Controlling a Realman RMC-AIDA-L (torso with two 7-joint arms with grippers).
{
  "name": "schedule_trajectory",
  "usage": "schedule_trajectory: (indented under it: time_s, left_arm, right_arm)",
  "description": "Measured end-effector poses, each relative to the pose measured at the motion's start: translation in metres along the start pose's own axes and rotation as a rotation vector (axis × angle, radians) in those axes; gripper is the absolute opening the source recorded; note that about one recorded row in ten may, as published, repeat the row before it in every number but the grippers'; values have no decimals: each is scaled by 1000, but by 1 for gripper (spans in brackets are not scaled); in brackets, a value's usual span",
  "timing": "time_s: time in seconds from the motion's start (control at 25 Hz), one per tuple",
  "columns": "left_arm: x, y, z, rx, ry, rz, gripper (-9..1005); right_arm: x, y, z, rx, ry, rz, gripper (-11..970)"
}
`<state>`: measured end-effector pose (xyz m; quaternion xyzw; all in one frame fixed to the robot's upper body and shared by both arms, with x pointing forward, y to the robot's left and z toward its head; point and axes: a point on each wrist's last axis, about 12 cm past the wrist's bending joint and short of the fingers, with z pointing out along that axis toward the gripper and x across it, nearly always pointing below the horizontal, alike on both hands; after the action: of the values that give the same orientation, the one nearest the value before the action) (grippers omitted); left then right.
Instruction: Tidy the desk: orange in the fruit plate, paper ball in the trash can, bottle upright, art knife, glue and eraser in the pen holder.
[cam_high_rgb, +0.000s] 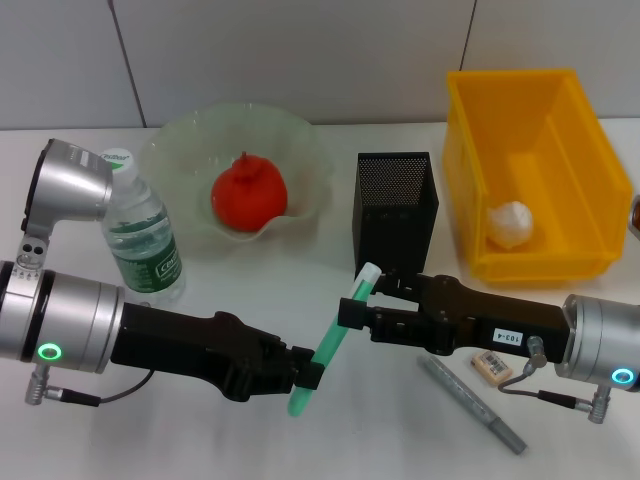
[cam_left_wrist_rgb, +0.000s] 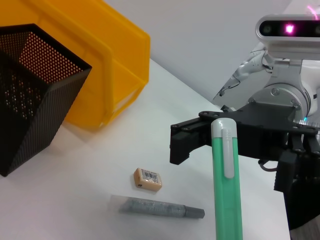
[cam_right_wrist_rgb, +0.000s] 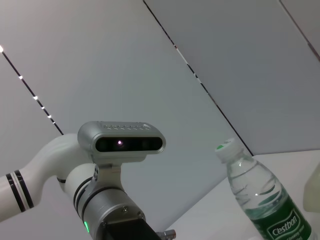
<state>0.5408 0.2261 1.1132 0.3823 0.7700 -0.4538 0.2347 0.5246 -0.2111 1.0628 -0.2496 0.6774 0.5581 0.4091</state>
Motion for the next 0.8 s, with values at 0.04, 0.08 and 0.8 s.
schedule_trajectory:
  time_s: [0.04, 0.08, 0.8]
  left_arm:
    - [0, 0, 0, 0, 0, 0, 225]
    - [0, 0, 0, 0, 0, 0, 225]
    - [0, -1, 3, 9, 6, 2, 237]
  right_arm:
    - [0, 0, 0, 0, 0, 0, 823]
    - [0, 0, 0, 0, 0, 0, 823]
    - [0, 0, 2, -5, 17, 0, 802]
